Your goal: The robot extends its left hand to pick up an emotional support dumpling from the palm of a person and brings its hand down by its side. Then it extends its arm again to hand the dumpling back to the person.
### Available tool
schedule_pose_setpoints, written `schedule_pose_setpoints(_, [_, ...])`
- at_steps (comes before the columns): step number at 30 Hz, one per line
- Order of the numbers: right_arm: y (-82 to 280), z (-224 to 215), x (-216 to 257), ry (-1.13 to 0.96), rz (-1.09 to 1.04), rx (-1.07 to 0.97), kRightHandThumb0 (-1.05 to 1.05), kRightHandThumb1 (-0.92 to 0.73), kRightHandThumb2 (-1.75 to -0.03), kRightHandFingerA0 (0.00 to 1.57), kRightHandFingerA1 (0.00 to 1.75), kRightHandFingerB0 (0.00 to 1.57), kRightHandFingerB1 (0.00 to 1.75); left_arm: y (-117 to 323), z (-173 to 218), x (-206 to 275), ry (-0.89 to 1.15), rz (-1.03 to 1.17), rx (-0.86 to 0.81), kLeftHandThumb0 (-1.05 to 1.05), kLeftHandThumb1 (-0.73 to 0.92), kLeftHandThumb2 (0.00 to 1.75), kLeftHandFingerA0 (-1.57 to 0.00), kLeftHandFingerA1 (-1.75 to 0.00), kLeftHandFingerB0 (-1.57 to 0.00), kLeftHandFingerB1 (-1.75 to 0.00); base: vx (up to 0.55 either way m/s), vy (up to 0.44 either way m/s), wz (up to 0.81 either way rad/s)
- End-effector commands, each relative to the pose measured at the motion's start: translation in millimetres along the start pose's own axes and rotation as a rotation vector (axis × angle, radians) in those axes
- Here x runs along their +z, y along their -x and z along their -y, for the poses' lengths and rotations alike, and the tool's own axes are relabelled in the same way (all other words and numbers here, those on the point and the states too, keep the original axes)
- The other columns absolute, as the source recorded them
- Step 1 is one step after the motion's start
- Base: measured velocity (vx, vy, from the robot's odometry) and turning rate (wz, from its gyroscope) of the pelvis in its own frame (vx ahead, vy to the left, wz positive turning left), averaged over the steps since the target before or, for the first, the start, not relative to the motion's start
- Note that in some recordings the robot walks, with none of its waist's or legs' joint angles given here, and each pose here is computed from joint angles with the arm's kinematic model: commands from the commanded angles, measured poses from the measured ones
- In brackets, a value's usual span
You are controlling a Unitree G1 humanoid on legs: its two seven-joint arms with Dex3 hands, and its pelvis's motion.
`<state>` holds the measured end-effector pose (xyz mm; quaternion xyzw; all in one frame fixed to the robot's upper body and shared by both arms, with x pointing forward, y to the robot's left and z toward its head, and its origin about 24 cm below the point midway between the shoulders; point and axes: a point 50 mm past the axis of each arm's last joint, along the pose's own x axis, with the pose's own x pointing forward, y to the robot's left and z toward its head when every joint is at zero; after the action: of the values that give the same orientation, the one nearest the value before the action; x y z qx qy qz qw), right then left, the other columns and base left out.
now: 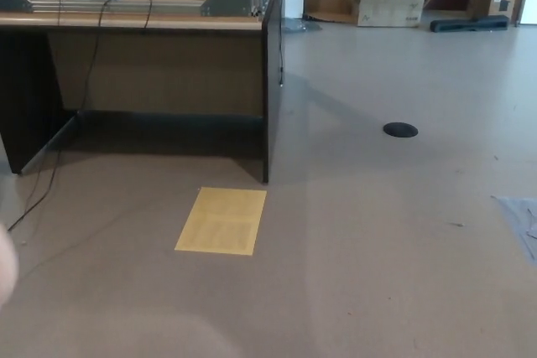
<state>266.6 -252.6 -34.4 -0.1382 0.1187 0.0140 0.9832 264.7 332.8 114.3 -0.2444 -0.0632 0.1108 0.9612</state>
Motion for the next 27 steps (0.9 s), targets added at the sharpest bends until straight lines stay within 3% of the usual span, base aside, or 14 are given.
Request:
schedule_pose_setpoints(1, [5.7, 12.3, -6.0, -0.029, -0.021, -0.037, -0.58, -0.49, -0.83, 0.63, 0.59, 0.37, 0.47, 38.1, -62.5, -39.3, 0.370, -0.282, 0.100, -0.35, 0.82, 0.66, -1.08, -1.38, -0.78, -0.81, 0.00, 0.000, 0.00])
schedule_pose_setpoints(4, [3.8, 11.8, -5.4, -0.035, -0.032, -0.042, -0.58, -0.49, -0.82, 0.61, 0.58, 0.36, 0.47, 39.9, -70.9, -42.4, 0.379, -0.306, 0.132, -0.34, 0.83, 0.68, -1.05, -1.47, -0.69, -0.92, 0.00, 0.000, 0.00])
schedule_pose_setpoints(7, [2.8, 11.3, -5.0, -0.034, -0.039, -0.038, -0.59, -0.49, -0.83, 0.61, 0.58, 0.36, 0.46, 43.6, -80.2, -48.3, 0.417, -0.346, 0.175, -0.36, 0.79, 0.66, -1.07, -1.44, -0.72, -0.76, 0.00, 0.000, 0.00])
schedule_pose_setpoints(12, [2.3, 11.2, -4.7, -0.040, -0.043, -0.038, -0.59, -0.49, -0.82, 0.60, 0.57, 0.36, 0.46, 44.8, -84.0, -50.7, 0.420, -0.364, 0.179, -0.38, 0.78, 0.66, -1.03, -1.48, -0.73, -0.72, 0.00, 0.000, 0.00])
schedule_pose_setpoints(22, [1.7, 12.2, -3.8, -0.039, -0.040, -0.035, -0.60, -0.49, -0.83, 0.63, 0.58, 0.36, 0.46, 39.5, -80.1, -45.2, 0.389, -0.349, 0.176, -0.38, 0.76, 0.65, -1.08, -1.44, -0.78, -0.69, 0.00, 0.000, 0.00])
schedule_pose_setpoints(23, [1.4, 12.6, -3.2, -0.033, -0.041, -0.035, -0.61, -0.49, -0.83, 0.61, 0.57, 0.36, 0.46, 36.1, -75.6, -41.8, 0.350, -0.315, 0.141, -0.28, 0.79, 0.67, -1.03, -1.43, -0.77, -0.82, 0.00, 0.000, 0.00])
schedule_pose_setpoints(24, [1.3, 12.7, -3.1, -0.031, -0.041, -0.036, -0.61, -0.49, -0.83, 0.61, 0.57, 0.36, 0.46, 35.2, -74.3, -40.9, 0.338, -0.306, 0.131, -0.28, 0.79, 0.67, -1.03, -1.43, -0.77, -0.82, 0.00, 0.000, 0.00])
schedule_pose_setpoints(25, [0.3, 13.2, -1.6, -0.030, -0.039, -0.036, -0.61, -0.49, -0.83, 0.61, 0.57, 0.36, 0.46, 28.6, -65.6, -34.9, 0.340, -0.278, 0.098, -0.31, 0.79, 0.65, -1.08, -1.33, -0.84, -0.78, 0.00, 0.000, 0.00])
schedule_pose_setpoints(27, [-0.9, 13.9, -0.1, -0.026, -0.037, -0.037, -0.61, -0.49, -0.83, 0.61, 0.57, 0.36, 0.46, 23.3, -58.5, -30.5, 0.341, -0.259, 0.075, -0.32, 0.79, 0.65, -1.07, -1.33, -0.84, -0.77, 0.00, 0.000, 0.00])
